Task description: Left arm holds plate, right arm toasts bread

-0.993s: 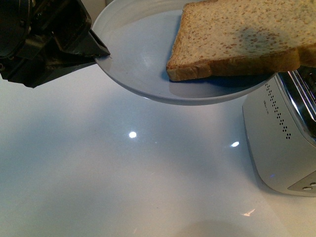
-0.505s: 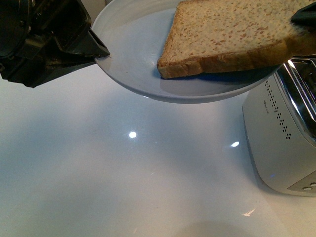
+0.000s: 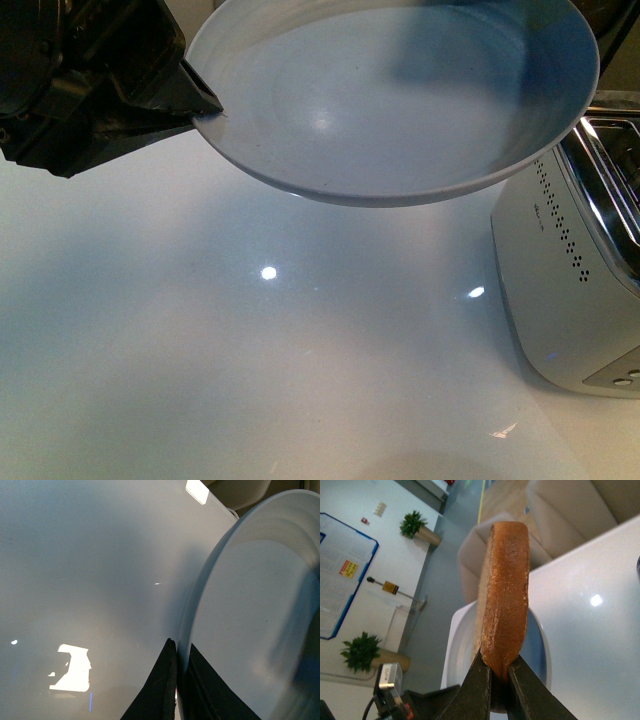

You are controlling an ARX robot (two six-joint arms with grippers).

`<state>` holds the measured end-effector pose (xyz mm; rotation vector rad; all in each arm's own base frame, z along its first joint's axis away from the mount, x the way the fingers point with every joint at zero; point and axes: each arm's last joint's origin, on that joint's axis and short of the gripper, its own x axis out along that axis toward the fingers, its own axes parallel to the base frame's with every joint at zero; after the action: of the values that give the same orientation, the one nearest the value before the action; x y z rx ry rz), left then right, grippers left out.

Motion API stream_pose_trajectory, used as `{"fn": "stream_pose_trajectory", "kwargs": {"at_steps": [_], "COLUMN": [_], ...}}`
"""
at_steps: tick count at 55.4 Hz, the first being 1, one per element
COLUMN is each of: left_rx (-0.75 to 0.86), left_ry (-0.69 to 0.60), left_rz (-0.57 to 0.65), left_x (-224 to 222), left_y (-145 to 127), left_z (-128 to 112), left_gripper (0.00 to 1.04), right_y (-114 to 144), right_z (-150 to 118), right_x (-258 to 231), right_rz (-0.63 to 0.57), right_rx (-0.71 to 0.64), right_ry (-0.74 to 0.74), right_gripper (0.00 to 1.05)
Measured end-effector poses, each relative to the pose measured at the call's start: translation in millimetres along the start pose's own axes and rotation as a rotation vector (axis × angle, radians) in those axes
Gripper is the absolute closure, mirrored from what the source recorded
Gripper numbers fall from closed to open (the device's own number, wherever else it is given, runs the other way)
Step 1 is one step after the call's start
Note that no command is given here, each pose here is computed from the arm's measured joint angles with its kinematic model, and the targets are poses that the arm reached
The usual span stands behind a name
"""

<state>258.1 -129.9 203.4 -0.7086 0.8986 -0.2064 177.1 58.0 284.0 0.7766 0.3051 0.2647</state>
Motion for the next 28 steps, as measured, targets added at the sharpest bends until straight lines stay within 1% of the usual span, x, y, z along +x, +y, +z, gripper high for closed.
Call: {"fn": "stream_pose_trajectory", "kwargs": {"at_steps": [3, 7, 12, 14, 15, 20, 24, 28], "left_rx": [0.000, 0.000, -0.001, -0.001, -0.001, -0.002, -0.002, -0.002], "left_ry": [0.000, 0.000, 0.000, 0.000, 0.000, 0.000, 0.000, 0.000], "left_rz": [0.000, 0.000, 0.000, 0.000, 0.000, 0.000, 0.000, 0.000], "left_x": [0.0, 0.0, 0.0, 0.0, 0.0, 0.0, 0.0, 0.0], "left_y": [0.0, 0.0, 0.0, 0.0, 0.0, 0.0, 0.0, 0.0], "left_z": [0.0, 0.0, 0.0, 0.0, 0.0, 0.0, 0.0, 0.0], "left_gripper": [1.01, 1.01, 1.01, 1.01, 1.01, 1.01, 1.01, 1.01], "right_y": [4.9, 10.4, 9.3, 6.8, 4.4, -3.6, -11.1, -26.0], "right_z": [12.4, 31.4, 47.0, 49.6, 50.7, 52.3, 50.1, 43.2], "right_x": [-8.5, -23.4, -36.2, -37.8, -38.4, -36.7, -34.0, -27.7], "right_rz": [0.007, -0.009, -0.094, -0.129, -0.152, -0.211, -0.244, -0.284], "right_rx": [-0.029, -0.106, -0.241, -0.285, -0.331, -0.449, -0.526, -0.610], "right_ry": [-0.041, -0.107, -0.160, -0.166, -0.166, -0.154, -0.129, -0.074], "right_gripper": [1.02, 1.02, 1.02, 1.02, 1.02, 1.02, 1.02, 1.02]}}
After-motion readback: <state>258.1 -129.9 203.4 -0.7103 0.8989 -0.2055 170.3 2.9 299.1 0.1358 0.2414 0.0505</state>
